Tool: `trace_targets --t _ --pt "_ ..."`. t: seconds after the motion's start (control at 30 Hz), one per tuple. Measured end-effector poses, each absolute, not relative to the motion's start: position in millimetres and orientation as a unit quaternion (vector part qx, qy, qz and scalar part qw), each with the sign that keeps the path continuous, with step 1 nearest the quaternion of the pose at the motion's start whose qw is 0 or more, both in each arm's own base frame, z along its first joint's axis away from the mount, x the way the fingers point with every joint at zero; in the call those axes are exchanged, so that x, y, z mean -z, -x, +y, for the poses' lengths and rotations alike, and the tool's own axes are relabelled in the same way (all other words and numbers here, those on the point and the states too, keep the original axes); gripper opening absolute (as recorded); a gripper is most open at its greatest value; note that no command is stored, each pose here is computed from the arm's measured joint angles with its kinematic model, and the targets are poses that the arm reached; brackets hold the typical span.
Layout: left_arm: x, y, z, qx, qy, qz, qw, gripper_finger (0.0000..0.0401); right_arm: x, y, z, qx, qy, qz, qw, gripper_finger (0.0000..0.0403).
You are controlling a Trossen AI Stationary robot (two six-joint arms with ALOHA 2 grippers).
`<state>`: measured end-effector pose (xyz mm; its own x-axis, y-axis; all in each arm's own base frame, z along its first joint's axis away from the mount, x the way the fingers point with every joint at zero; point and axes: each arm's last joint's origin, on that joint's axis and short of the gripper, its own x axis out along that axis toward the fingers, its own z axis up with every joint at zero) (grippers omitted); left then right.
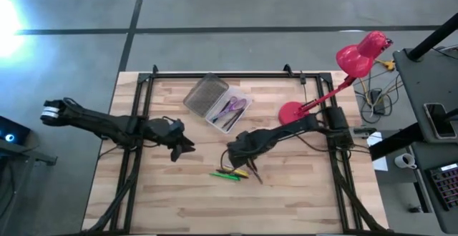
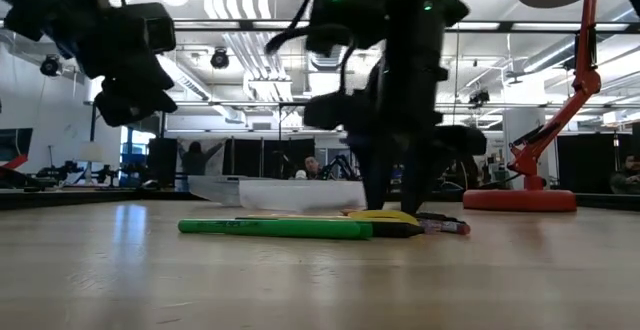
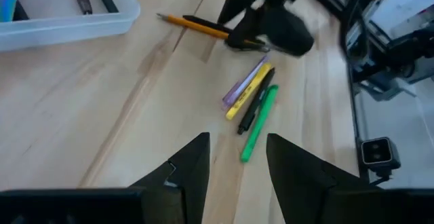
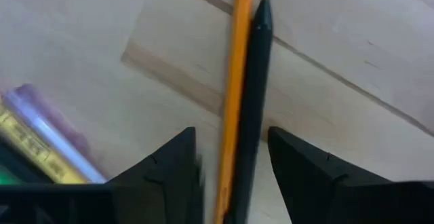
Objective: Pick & place school supplies into a supply box
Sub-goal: Put the black pen into the black supply box
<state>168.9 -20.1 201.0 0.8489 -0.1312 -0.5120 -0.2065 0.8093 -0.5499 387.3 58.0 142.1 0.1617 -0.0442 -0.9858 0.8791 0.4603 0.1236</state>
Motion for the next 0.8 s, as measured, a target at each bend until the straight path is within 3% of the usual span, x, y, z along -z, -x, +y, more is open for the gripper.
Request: trace_targets --t 0.2,0.43,0.8 --pt "-197 -156 -19 -0.016 0.315 0.259 0.913 0.013 -140 -402 60 0.381 -0.357 0.573 0.632 0.0153" --pt "-199 -154 -18 -0.013 0.319 0.25 0.914 0.013 -149 -403 59 0.389 -0.34 0.572 0.637 0.0137" --pt "-198 -155 -18 -0.022 0.317 0.252 0.914 0.013 -187 -393 58 0.389 -0.319 0.54 0.675 0.016"
